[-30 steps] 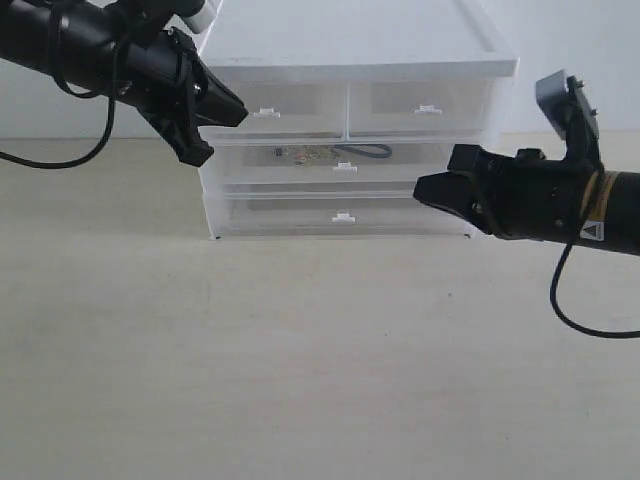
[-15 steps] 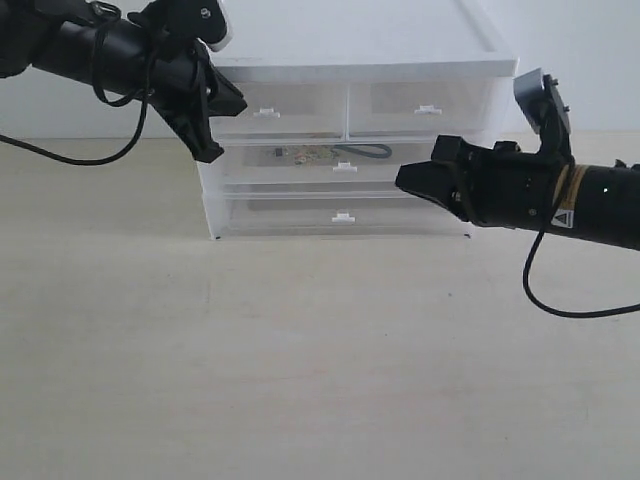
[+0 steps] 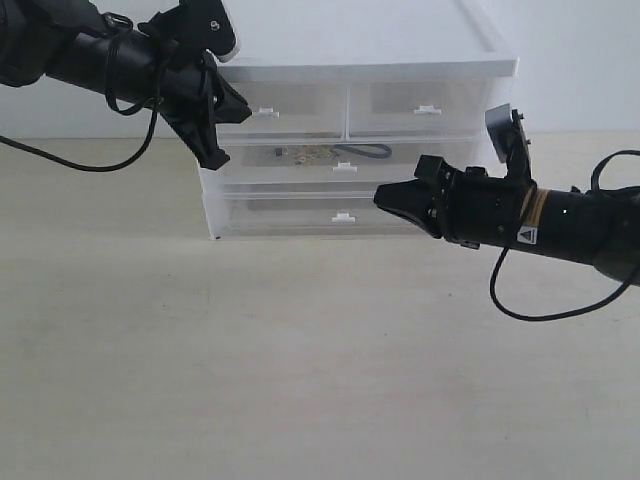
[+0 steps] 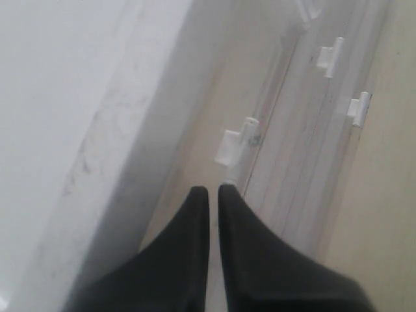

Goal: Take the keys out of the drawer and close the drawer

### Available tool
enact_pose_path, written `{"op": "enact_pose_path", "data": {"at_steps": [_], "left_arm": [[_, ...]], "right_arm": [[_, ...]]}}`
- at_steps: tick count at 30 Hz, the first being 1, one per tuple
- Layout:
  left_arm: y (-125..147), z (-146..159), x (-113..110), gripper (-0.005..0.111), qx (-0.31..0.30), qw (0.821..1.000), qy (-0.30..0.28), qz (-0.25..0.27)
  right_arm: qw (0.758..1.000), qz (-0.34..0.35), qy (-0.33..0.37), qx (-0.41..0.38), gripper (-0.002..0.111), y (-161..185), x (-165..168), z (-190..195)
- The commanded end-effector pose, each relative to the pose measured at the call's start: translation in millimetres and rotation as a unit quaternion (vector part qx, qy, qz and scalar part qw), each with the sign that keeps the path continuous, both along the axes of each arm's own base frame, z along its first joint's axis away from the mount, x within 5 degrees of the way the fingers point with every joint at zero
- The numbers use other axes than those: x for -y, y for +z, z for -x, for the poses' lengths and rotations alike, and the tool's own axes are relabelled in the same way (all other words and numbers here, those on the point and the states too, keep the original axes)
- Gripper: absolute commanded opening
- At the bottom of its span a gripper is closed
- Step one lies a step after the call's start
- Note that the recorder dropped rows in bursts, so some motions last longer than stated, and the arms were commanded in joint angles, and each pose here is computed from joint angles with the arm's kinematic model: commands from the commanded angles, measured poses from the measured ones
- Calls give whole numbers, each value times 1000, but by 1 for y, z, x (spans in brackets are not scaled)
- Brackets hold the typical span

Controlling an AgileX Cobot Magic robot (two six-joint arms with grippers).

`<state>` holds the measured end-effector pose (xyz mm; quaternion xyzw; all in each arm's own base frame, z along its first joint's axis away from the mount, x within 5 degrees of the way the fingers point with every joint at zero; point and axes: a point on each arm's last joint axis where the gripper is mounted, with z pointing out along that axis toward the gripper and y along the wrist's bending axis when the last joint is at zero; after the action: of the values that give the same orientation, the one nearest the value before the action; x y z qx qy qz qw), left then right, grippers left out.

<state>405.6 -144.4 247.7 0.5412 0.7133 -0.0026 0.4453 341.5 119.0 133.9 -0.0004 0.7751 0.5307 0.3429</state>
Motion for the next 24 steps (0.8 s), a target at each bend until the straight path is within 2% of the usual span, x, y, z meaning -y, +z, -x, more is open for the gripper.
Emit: {"op": "enact_pose_path", "data": {"at_steps": [1, 4, 9, 13, 18, 24], "left_arm": [[6, -8, -4, 4, 39, 999, 35, -1], [6, -8, -4, 4, 39, 999, 36, -1], [6, -8, -5, 4, 41, 998, 38, -1], [7, -9, -5, 4, 46, 998, 43, -2], [7, -9, -5, 4, 50, 998, 39, -7], [7, -9, -5, 4, 50, 998, 39, -7]], "right_arm": [[999, -24, -3, -22, 1, -5, -2, -11], [998, -54, -3, -43, 11, -5, -5, -19], [991, -123, 1, -52, 36, -5, -7, -24], [990, -127, -14, -62, 38, -11, -6, -26], [989, -135, 2, -66, 38, -14, -13, -30], [988, -133, 24, -68, 38, -18, -36, -39]]}}
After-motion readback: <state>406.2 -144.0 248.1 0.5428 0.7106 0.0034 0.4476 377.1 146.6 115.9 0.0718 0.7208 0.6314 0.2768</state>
